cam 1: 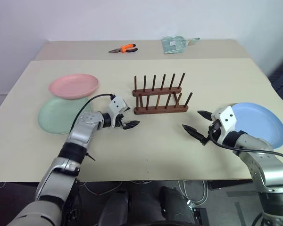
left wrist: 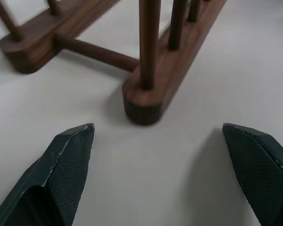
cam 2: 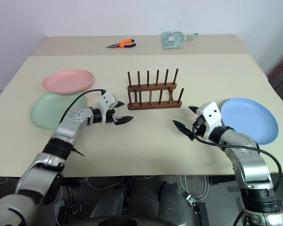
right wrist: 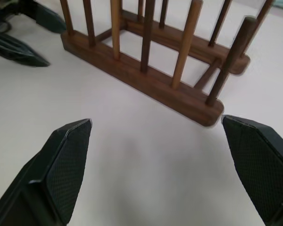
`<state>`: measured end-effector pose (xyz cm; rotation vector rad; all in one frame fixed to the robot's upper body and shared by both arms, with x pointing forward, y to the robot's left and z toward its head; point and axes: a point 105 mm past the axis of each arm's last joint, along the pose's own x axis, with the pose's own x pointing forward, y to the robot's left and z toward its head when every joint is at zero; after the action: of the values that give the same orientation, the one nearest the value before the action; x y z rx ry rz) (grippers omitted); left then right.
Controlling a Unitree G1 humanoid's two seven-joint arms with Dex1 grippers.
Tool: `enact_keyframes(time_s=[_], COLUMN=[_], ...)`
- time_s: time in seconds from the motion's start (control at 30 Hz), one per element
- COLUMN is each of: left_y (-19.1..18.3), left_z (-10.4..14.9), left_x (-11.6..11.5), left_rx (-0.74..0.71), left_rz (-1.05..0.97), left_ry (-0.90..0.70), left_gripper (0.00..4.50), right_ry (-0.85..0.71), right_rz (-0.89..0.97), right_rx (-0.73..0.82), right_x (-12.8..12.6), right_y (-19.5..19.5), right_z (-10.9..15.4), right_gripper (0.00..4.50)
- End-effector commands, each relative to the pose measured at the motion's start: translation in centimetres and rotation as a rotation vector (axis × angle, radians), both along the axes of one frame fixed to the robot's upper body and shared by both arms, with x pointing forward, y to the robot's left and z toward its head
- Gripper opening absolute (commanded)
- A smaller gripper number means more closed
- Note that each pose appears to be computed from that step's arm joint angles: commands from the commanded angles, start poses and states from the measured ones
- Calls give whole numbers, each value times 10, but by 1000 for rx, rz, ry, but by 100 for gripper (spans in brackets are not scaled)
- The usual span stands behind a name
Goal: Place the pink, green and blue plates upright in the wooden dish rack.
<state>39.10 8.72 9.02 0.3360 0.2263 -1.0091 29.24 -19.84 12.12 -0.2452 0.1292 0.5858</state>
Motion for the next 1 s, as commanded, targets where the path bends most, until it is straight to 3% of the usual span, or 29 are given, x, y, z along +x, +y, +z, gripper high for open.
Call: enact_keyframes(time_s=[0.03,0.13,0.33,0.67,0.7,0.83,0.87,0.9,0.97,1.0], left_y=[-21,-30,-47,-39,-36,-22,-17,-9,1,6], left_z=[-8,-8,-7,-3,-4,-11,-14,-16,-17,-17], left_x=[7,10,-2,-55,-57,-57,-55,-54,-55,-58], left_rx=[30,27,4,36,44,102,127,139,142,126], left_rz=[-63,-90,-224,-520,-519,-447,-414,-378,-337,-318], left_ry=[30,34,42,16,32,41,32,39,54,77], left_gripper=[444,360,77,78,184,374,427,450,450,428], right_ry=[-62,-64,-56,71,78,93,99,114,133,139], right_rz=[-64,-100,-139,-53,-52,-59,-56,-47,-26,-14], right_rx=[-16,-20,-61,-165,-169,-199,-210,-213,-217,-220], right_x=[-13,-25,-35,-54,-55,-54,-55,-57,-60,-61], right_y=[-6,-5,-14,-30,-31,-34,-34,-33,-30,-28], right_z=[12,11,12,1,-1,-7,-9,-12,-16,-18], right_gripper=[450,450,450,450,450,450,425,395,312,260])
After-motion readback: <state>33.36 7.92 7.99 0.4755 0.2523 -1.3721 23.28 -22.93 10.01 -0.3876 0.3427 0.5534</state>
